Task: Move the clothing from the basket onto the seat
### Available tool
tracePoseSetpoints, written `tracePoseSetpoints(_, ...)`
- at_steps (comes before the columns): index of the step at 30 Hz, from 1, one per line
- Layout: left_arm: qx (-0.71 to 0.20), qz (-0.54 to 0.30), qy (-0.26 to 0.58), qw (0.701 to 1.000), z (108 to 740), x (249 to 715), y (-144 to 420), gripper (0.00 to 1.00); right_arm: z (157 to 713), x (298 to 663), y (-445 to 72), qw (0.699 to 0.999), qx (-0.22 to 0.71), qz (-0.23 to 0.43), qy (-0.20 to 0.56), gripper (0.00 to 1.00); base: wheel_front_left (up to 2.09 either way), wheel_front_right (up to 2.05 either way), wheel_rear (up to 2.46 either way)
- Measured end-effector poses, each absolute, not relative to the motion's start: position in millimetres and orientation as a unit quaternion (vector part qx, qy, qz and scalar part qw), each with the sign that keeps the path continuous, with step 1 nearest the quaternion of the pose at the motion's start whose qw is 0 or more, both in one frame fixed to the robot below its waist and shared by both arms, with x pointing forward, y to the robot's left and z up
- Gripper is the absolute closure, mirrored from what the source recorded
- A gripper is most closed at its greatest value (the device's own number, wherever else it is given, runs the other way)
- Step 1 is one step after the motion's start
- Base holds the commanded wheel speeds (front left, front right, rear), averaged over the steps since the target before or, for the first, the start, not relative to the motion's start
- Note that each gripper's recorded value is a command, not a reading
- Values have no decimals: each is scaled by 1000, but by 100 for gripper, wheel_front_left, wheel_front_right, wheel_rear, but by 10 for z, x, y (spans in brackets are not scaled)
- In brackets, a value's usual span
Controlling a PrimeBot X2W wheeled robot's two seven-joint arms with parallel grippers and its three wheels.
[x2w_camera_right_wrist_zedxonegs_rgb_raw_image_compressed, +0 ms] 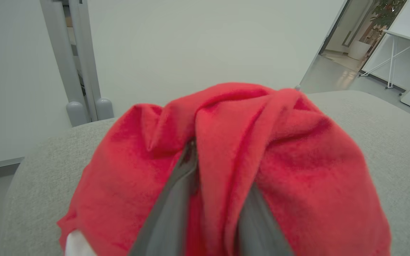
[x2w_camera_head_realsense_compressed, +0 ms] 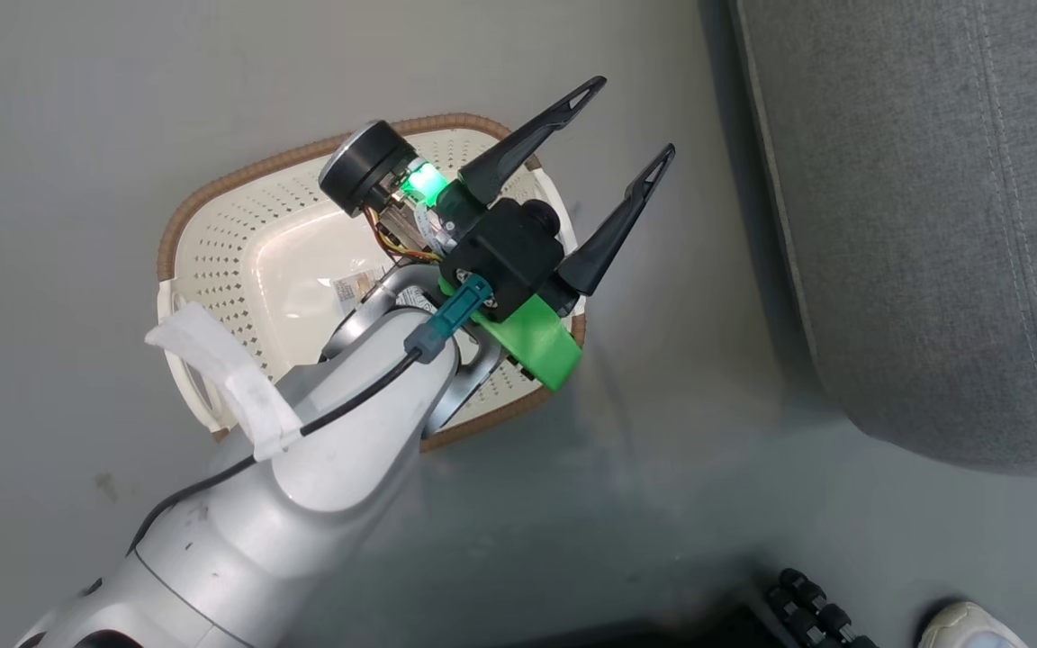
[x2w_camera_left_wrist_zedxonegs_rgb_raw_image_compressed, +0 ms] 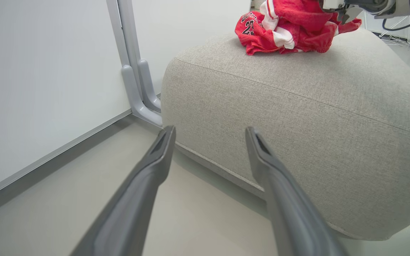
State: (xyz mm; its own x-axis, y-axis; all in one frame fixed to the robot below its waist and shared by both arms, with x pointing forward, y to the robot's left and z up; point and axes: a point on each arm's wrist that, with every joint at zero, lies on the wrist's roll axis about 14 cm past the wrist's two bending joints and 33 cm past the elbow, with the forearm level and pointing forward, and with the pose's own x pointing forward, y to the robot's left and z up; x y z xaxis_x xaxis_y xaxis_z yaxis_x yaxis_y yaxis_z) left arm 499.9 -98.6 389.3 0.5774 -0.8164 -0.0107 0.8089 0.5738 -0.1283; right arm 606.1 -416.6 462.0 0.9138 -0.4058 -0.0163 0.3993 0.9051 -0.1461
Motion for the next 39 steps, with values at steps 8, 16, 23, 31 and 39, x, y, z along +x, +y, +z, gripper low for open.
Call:
tracePoseSetpoints(8, -58, -445, 16, 893, 4158, 4980, -956, 0, 4695, 5656, -4128, 976, -62, -210, 11, 0, 0, 0, 0)
tracePoseSetpoints(16, -66, -408, 7, 910, 4440, 4892, -779, 0, 4944, 5204, -3916, 980, -52, -191, -23, 0, 0, 0, 0)
tracePoseSetpoints(23, -62, -348, -5, 935, 4686, 4812, -396, 0, 5198, 5007, -3287, 991, -43, -112, -61, 0, 0, 0, 0)
tracePoseSetpoints(31, -54, -261, -11, 964, 4832, 4719, 197, 0, 5356, 4953, -2541, 996, -12, -26, -89, 0, 0, 0, 0)
tracePoseSetpoints(39, -55, -161, -24, 985, 4990, 4549, 862, 0, 5482, 4867, -1959, 994, 12, 43, -104, 0, 0, 0, 0)
